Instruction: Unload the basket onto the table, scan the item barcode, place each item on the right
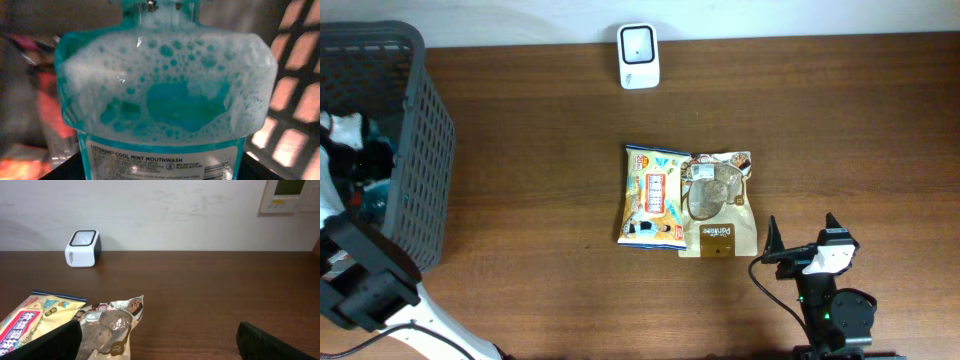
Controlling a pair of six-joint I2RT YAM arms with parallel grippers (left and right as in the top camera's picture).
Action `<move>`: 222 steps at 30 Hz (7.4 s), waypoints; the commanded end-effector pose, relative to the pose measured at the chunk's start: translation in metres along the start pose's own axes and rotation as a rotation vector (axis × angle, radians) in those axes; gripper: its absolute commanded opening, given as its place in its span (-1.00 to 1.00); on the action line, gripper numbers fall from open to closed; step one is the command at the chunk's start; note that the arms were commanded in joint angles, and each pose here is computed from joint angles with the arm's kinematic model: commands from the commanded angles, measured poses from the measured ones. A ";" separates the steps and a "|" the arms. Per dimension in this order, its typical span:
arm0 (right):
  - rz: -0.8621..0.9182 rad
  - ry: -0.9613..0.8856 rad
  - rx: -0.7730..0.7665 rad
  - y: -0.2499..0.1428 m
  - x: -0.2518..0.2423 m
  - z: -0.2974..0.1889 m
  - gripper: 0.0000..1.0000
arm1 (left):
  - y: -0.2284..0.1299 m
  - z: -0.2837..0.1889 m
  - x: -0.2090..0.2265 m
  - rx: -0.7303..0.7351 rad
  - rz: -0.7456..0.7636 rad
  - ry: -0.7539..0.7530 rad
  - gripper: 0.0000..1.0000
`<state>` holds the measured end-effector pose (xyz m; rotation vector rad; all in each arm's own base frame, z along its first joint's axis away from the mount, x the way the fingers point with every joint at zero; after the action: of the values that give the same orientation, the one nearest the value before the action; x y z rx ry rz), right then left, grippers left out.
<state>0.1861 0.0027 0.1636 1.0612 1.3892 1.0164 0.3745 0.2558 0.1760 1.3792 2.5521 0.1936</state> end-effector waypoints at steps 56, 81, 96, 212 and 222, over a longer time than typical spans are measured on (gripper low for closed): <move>-0.006 -0.003 0.004 -0.003 0.001 0.000 0.97 | -0.304 0.022 -0.472 0.427 0.745 -0.517 -0.47; -0.006 -0.002 0.005 -0.003 0.001 0.000 0.97 | -0.308 0.044 -0.554 -0.020 0.453 -0.534 -0.28; -0.006 -0.003 0.004 -0.003 0.001 0.000 0.97 | -0.322 0.085 -0.587 -0.011 0.259 -0.654 -0.14; -0.006 -0.002 0.005 -0.003 0.001 0.000 0.97 | 0.026 -0.017 0.027 -0.092 -0.111 0.368 0.48; -0.006 -0.002 0.005 -0.003 0.001 0.000 0.97 | 0.006 0.019 0.030 -0.024 -0.049 0.592 0.63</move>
<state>0.1861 0.0027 0.1636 1.0614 1.3889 1.0161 0.3810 0.2793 0.1803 1.3475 2.9268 0.7121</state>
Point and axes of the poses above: each gripper's point midway between its finger pads, its own z axis out along the fingers, its own x axis along the line the jaws close on, y = z × x, the point moved 6 cm from there along -z, back along the fingers, and after that the axes turned 15 degrees about -z, right-handed, at the moved point
